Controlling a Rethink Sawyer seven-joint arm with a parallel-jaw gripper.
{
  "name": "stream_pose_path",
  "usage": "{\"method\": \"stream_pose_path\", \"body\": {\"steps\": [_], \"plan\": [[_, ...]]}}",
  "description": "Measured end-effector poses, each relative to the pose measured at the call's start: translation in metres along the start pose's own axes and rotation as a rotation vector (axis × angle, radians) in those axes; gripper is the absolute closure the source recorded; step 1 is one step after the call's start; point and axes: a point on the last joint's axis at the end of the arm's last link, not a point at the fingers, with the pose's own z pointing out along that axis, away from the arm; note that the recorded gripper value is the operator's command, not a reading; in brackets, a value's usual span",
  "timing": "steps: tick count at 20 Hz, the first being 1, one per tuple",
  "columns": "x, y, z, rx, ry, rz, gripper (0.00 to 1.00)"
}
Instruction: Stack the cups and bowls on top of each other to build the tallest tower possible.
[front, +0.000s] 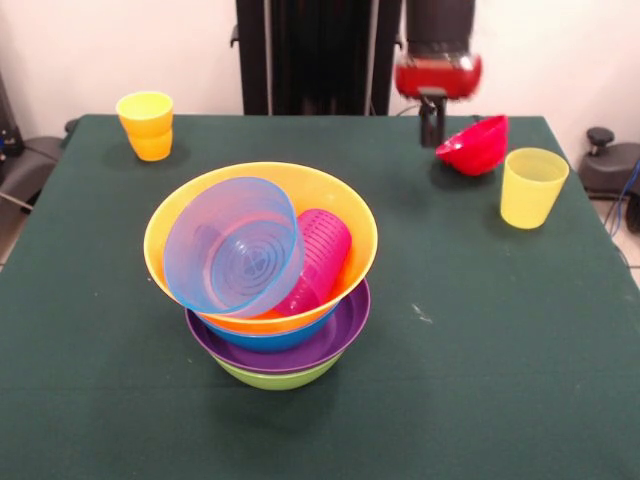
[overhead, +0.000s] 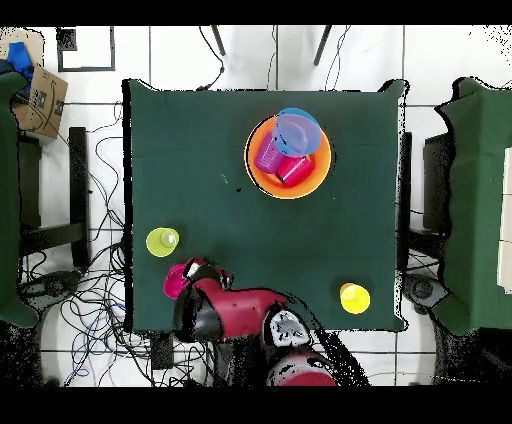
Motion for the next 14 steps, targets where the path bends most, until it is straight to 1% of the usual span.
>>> {"method": "stream_pose_path", "body": {"steps": [1,2,4,7,8,10,11,13,14], "plan": [[-0.022,-0.01,-0.029,0.015,0.045,0.068,1.0],[-0.034,-0.016,-0.046,0.023,0.066,0.106,1.0],[-0.056,-0.027,-0.073,0.034,0.097,0.169,1.0],[-0.079,-0.038,-0.104,0.04,0.125,0.235,1.0],[-0.097,-0.043,-0.129,0.037,0.138,0.276,1.0],[-0.107,-0.044,-0.144,0.033,0.141,0.288,1.0],[-0.112,-0.043,-0.152,0.029,0.141,0.287,1.0],[-0.117,-0.04,-0.162,0.022,0.135,0.272,1.0],[-0.119,-0.031,-0.171,0.012,0.119,0.236,1.0]]}}
